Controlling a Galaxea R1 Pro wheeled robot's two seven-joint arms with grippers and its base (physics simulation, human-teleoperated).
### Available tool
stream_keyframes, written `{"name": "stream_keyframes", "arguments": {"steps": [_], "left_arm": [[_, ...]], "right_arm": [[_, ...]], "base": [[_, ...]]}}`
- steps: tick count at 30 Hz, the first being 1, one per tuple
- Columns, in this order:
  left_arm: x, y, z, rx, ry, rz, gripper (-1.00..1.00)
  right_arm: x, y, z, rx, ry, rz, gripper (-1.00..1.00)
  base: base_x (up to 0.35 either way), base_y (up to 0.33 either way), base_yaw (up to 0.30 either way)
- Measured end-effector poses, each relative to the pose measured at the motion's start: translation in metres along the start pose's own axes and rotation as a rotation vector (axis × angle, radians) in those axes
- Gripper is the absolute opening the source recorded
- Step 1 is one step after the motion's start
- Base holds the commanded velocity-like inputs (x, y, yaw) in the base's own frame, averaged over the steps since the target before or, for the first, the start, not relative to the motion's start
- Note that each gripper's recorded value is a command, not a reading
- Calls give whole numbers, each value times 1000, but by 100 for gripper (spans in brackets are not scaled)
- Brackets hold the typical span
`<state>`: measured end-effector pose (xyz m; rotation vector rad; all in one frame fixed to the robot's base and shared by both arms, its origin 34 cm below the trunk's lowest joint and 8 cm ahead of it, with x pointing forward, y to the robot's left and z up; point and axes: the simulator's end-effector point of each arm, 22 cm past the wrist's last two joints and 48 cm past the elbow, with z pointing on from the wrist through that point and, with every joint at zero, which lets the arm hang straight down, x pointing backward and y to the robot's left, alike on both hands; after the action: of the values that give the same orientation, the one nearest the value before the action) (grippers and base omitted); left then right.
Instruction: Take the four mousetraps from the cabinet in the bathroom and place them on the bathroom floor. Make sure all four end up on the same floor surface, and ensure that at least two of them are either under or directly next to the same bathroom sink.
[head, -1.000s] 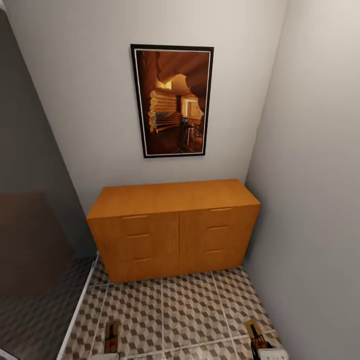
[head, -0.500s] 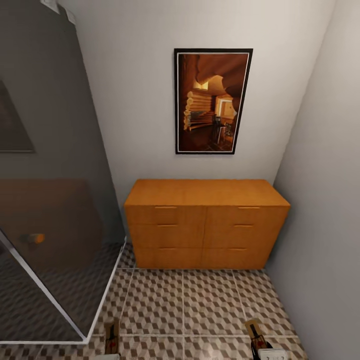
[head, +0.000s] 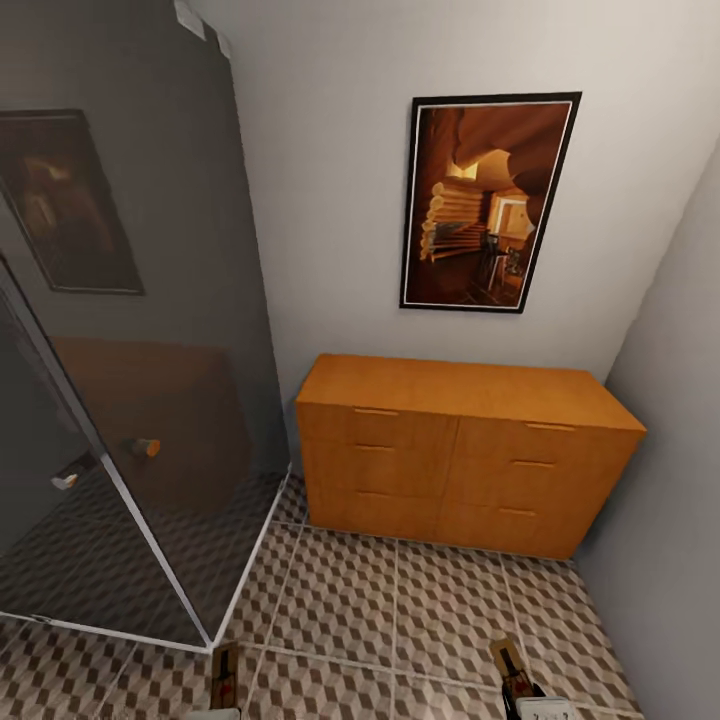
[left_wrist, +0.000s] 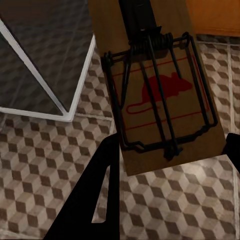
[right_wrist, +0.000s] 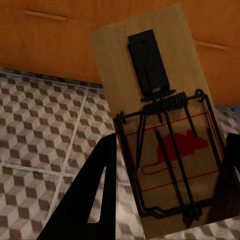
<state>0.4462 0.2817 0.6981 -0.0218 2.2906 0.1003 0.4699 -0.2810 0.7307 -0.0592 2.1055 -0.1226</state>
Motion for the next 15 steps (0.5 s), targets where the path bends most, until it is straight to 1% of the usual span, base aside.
{"name": "stream_keyframes", "arguments": {"steps": [15], "left_arm": [[1, -1, -1, 1, 1, 0, -100]], "right_arm": [[0, 0, 0, 1, 0, 0, -100]], "base": [[0, 0, 286]]}}
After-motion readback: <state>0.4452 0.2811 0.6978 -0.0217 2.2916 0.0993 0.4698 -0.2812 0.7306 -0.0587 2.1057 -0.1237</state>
